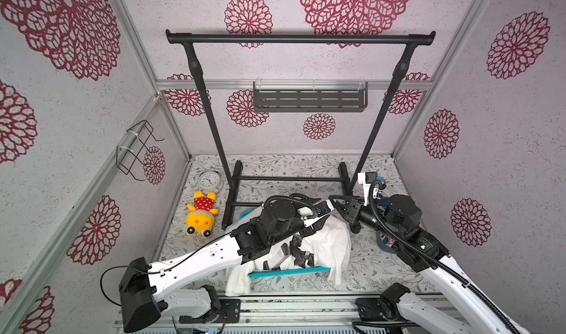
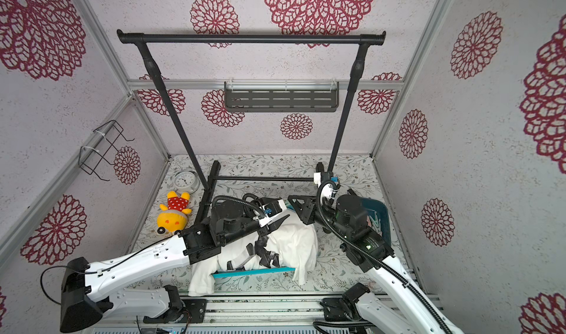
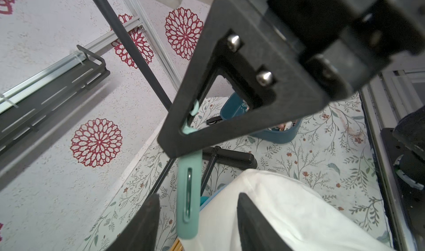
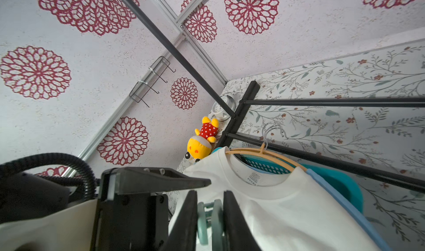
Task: Use clothespins to secure the t-shirt on both sides of the hanger
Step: Open the clothespin.
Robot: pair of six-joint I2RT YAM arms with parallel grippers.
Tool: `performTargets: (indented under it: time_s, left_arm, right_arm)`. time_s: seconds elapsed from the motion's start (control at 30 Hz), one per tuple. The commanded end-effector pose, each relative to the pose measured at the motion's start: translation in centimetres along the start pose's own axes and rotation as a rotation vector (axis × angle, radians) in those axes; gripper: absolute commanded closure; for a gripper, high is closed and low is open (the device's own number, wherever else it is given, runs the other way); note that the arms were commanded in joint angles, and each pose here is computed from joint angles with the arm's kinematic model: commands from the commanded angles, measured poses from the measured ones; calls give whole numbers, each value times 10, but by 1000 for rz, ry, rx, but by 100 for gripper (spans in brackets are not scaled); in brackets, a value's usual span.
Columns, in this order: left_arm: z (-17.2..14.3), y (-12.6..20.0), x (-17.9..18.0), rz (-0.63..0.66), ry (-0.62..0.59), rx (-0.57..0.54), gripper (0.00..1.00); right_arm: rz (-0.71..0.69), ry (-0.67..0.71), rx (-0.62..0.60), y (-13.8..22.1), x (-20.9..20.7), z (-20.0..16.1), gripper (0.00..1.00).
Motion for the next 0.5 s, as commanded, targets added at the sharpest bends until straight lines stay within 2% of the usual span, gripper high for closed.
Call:
performTargets:
  time_s: [0.0, 0.27, 0.47]
  left_arm:
    - [8, 16, 3, -6, 51, -48, 39]
    - [-2, 44, 0, -10, 162, -6, 37]
    - [-13, 69, 15, 127, 353, 62, 33]
  right_arm:
    - [-105, 28, -56, -2, -13, 5, 84]
    - [-240, 41, -103, 0, -38, 2, 88]
    - [-324, 48, -123, 1, -53, -2, 90]
Point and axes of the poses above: each gripper's point midway between its finger pads, its own y axis back along the fingers, its own x axis along the line the jaws close on, z = x × y, the point moved 6 cm from there along y, back along the fingers, and after that the axes turned 8 degrees about -y, right-handed, at the moved point
